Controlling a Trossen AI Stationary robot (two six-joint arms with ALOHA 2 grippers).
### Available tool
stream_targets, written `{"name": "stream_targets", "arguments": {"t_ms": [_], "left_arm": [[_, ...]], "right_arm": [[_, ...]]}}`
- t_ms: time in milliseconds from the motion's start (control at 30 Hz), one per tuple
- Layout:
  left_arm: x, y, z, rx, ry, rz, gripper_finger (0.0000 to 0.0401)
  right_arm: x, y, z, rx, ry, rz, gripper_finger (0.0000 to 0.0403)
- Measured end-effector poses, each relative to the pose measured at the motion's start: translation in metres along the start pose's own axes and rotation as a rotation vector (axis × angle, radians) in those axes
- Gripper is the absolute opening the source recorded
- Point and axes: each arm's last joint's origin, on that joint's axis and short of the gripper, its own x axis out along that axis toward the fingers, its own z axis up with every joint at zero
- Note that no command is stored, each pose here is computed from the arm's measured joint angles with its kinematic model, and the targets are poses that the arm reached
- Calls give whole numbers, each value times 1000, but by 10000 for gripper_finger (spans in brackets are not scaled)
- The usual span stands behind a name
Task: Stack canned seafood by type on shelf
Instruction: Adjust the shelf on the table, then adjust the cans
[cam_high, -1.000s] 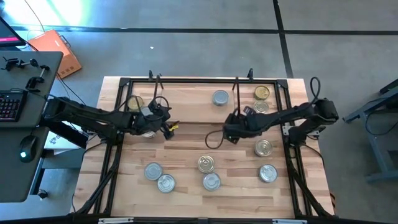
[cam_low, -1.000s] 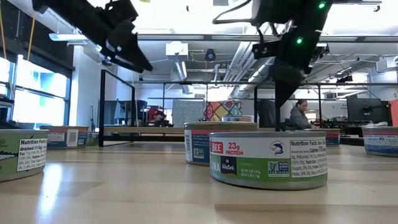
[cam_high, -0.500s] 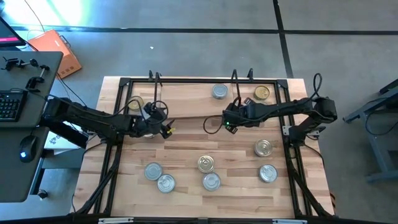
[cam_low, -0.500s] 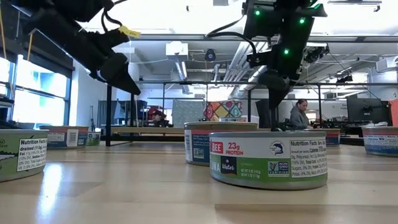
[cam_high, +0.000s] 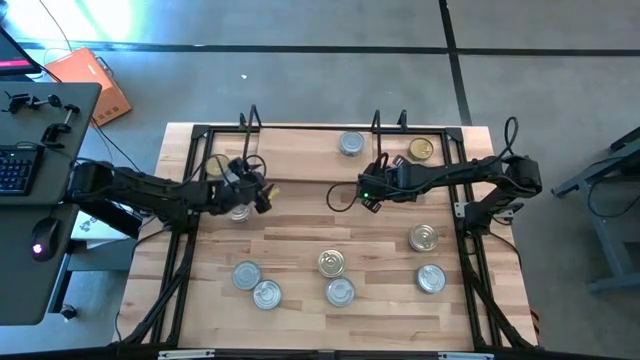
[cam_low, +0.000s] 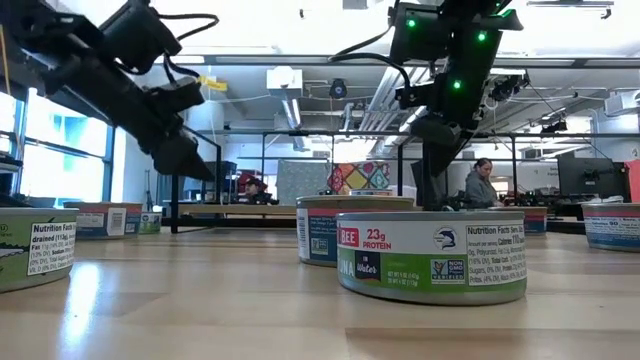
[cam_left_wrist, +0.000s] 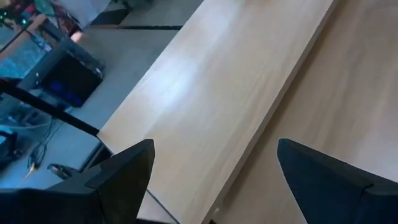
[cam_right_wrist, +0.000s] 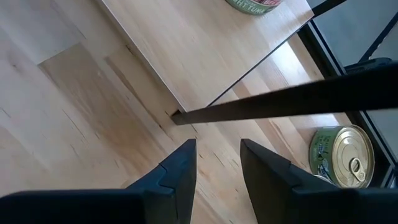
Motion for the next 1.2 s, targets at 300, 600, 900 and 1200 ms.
{"name": "stream_targets", "arguments": {"t_ms": [300, 600, 900, 1200], "left_arm": [[10, 9, -3, -22, -67, -62, 335], [10, 9, -1, -35, -85, -63, 335], [7, 6, 6, -68, -147, -95, 335], [-7, -8, 16, -77, -263, -165, 335]], "right_arm": [[2, -4, 2, 1, 6, -7, 117], [8, -14, 5, 2, 11, -50, 117], [8, -18, 9, -29, 14, -55, 117], [-19, -9, 12, -65, 27, -35, 117]]}}
